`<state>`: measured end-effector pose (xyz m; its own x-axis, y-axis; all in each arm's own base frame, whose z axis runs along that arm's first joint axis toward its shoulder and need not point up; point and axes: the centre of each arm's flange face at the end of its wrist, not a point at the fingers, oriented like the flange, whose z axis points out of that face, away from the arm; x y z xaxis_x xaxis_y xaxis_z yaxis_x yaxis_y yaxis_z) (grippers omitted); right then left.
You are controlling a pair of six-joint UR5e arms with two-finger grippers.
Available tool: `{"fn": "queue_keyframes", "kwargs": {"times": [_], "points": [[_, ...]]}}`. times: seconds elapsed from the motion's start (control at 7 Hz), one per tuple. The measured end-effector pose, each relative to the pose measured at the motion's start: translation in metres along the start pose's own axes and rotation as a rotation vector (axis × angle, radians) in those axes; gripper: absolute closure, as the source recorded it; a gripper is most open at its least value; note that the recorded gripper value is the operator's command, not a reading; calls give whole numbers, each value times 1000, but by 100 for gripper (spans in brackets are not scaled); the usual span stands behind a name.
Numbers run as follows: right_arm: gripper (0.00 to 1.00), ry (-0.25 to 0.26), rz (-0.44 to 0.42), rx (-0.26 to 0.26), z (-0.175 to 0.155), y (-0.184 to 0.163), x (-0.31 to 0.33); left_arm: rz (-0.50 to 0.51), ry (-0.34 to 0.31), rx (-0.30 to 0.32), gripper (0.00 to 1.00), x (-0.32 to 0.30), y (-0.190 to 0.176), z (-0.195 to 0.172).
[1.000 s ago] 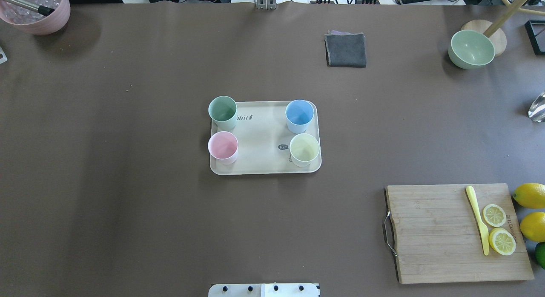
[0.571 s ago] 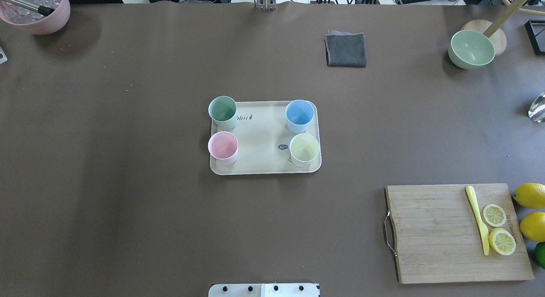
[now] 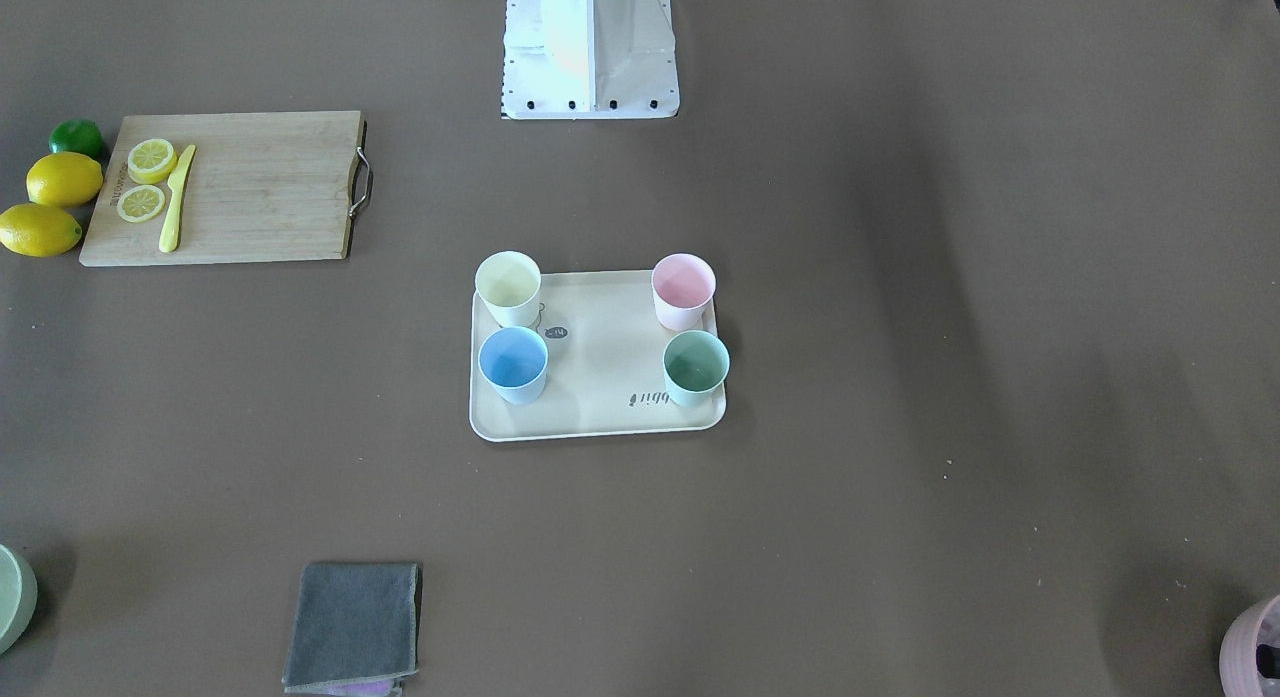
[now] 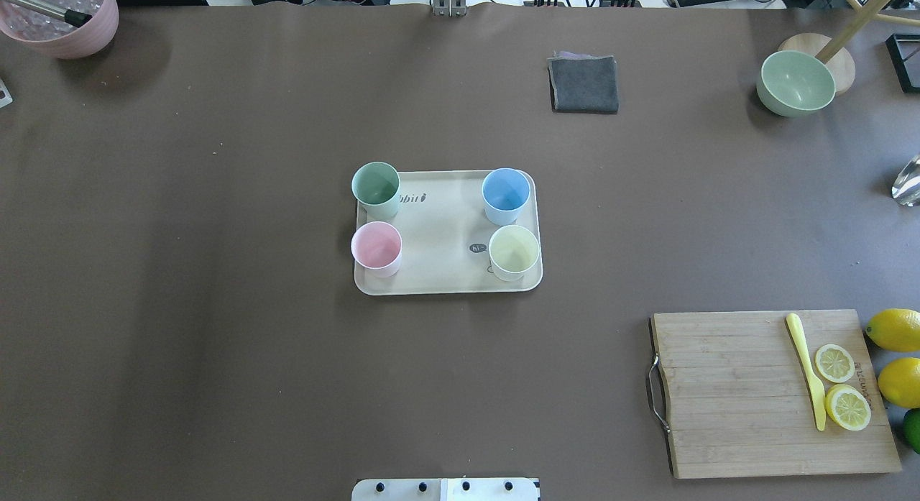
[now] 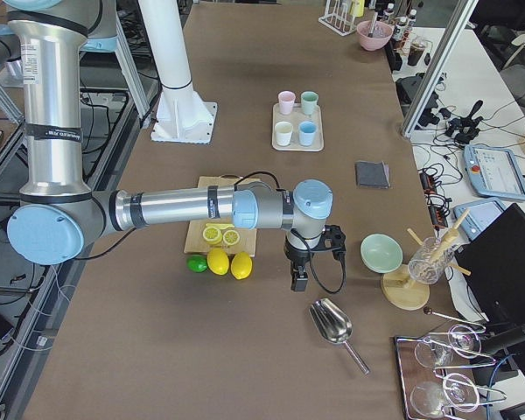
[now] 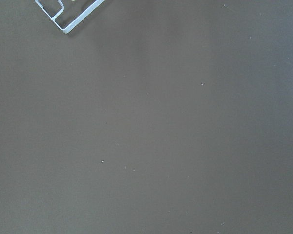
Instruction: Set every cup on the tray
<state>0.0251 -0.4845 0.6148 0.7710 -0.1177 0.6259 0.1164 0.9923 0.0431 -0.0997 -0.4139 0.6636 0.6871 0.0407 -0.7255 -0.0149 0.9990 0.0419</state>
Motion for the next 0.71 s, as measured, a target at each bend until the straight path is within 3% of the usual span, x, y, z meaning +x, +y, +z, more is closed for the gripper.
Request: {"fn": "queue_keyframes", "kwargs": {"times": [0.71], "points": [[0,0,-4,-3,1,0,-2,2,0,2,2,1,-1,-1]]}}
